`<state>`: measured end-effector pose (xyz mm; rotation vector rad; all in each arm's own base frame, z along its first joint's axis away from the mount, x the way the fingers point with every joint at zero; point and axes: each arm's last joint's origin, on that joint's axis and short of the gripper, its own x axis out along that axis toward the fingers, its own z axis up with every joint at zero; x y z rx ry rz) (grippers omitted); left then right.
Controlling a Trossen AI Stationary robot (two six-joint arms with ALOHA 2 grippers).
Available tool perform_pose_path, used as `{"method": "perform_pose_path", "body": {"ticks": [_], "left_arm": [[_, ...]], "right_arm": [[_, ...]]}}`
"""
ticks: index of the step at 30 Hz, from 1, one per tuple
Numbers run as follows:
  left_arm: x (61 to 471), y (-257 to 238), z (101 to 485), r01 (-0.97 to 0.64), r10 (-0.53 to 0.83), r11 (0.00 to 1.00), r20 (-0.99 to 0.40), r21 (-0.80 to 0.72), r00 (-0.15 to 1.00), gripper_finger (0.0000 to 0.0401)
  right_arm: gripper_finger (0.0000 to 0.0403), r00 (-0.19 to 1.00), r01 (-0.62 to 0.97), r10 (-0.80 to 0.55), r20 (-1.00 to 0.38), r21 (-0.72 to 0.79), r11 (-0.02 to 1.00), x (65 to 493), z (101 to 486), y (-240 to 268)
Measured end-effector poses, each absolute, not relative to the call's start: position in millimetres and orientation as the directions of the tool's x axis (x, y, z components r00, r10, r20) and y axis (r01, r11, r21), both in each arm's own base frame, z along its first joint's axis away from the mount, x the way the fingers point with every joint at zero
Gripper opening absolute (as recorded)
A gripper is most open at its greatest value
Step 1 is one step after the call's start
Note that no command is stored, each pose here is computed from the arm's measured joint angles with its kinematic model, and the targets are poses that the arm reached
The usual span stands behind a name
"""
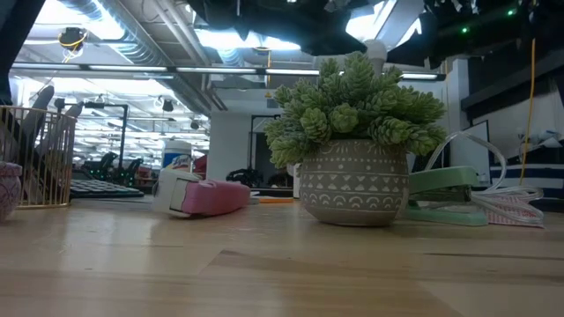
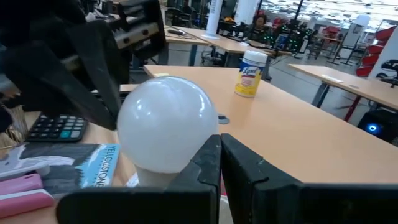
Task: Screw lightbulb
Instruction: Insert the lightbulb into the lamp
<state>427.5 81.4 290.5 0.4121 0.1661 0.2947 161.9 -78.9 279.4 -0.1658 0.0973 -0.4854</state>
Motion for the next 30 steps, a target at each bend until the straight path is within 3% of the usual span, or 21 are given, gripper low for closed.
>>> {"method": "perform_pose_path", "body": {"ticks": [13,20,30], "left_arm": [[423.5,95.8,284.5,-0.284,0.384,0.854,-0.160,0.436,0.909,0.0005],[421.0,105.4,283.6,-0.307,0.413,0.844,-0.169,0.440,0.895,0.0005],[419.2,111.8,283.1,-0.317,0.439,0.823,-0.174,0.471,0.881,0.0005]], "right_arm": [[0.0017,0.895,0.424,-0.441,-0.071,-0.175,0.889,161.8,278.3,-77.8],[0.0017,0.938,0.321,-0.334,-0.089,-0.131,0.938,163.5,276.3,-74.5],[0.0017,0.947,0.290,-0.302,-0.112,-0.111,0.950,162.9,274.2,-73.2]]}}
